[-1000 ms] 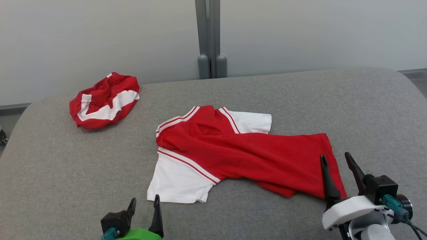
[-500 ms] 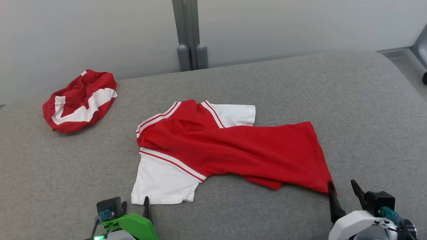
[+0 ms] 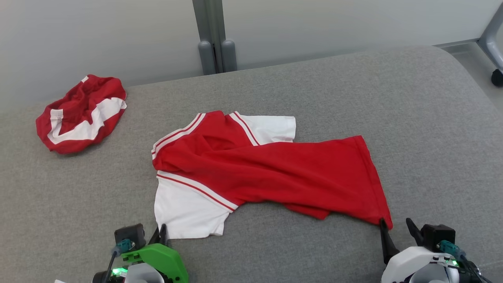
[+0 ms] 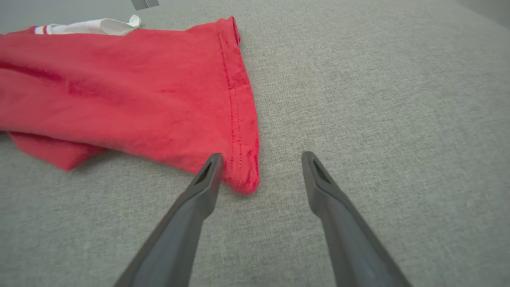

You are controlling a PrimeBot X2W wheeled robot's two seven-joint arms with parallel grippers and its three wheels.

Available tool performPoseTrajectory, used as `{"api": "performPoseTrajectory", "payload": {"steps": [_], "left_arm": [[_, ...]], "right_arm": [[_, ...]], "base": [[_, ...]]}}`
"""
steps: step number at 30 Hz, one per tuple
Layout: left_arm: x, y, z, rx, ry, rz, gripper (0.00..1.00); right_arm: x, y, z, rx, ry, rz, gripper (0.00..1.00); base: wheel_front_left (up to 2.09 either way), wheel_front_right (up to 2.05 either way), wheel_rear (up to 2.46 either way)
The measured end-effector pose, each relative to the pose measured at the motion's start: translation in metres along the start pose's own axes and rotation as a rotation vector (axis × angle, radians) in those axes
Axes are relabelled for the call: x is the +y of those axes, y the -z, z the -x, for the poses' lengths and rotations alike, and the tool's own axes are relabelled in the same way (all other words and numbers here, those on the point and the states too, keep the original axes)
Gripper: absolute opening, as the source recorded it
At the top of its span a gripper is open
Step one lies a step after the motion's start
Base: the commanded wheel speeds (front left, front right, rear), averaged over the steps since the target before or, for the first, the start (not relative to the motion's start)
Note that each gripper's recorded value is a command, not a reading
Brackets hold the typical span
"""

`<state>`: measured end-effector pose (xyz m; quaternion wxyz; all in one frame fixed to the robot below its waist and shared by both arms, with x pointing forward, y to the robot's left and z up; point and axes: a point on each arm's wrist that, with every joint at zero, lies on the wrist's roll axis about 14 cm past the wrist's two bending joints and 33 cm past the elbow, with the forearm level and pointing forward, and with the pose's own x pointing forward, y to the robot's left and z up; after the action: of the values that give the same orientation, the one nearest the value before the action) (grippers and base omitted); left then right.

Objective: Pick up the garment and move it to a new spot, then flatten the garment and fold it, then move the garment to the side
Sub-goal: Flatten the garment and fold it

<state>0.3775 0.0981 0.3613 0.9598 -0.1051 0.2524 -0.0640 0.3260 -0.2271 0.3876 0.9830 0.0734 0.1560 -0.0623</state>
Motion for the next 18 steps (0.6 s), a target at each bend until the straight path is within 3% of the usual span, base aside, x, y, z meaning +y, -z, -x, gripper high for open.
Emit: {"api": "performPoseTrajectory", "payload": {"steps": [6, 7, 8, 9, 10, 13, 15, 18], "left_arm": [[0.006, -0.003, 0.005, -0.026, -0.012, 0.010, 0.00], [0.007, -0.003, 0.006, -0.031, -0.016, 0.012, 0.00], [0.008, -0.004, 0.007, -0.038, -0.019, 0.014, 0.00], [0.009, -0.004, 0.009, -0.040, -0.022, 0.017, 0.00], [0.010, -0.004, 0.010, -0.042, -0.024, 0.018, 0.00], [0.011, -0.006, 0.012, -0.055, -0.027, 0.027, 0.00], [0.010, -0.008, 0.013, -0.067, -0.025, 0.030, 0.00], [0.006, -0.019, 0.013, -0.105, -0.007, 0.045, 0.00]], "right_arm": [[0.011, 0.015, -0.008, 0.067, -0.027, -0.003, 1.00], [0.013, 0.018, -0.008, 0.079, -0.034, -0.002, 0.95], [0.015, 0.020, -0.009, 0.088, -0.041, -0.002, 0.77], [0.018, 0.021, -0.010, 0.094, -0.049, 0.000, 0.68], [0.020, 0.022, -0.011, 0.098, -0.056, 0.003, 0.49], [0.027, 0.025, -0.014, 0.116, -0.075, 0.010, 0.34], [0.030, 0.023, -0.016, 0.114, -0.082, 0.005, 0.00], [0.031, 0.014, -0.020, 0.086, -0.080, -0.012, 0.00]], "base": [[0.00, 0.00, 0.00], [0.00, 0.00, 0.00], [0.00, 0.00, 0.00], [0.00, 0.00, 0.00], [0.00, 0.00, 0.00], [0.00, 0.00, 0.00], [0.00, 0.00, 0.00], [0.00, 0.00, 0.00]]}}
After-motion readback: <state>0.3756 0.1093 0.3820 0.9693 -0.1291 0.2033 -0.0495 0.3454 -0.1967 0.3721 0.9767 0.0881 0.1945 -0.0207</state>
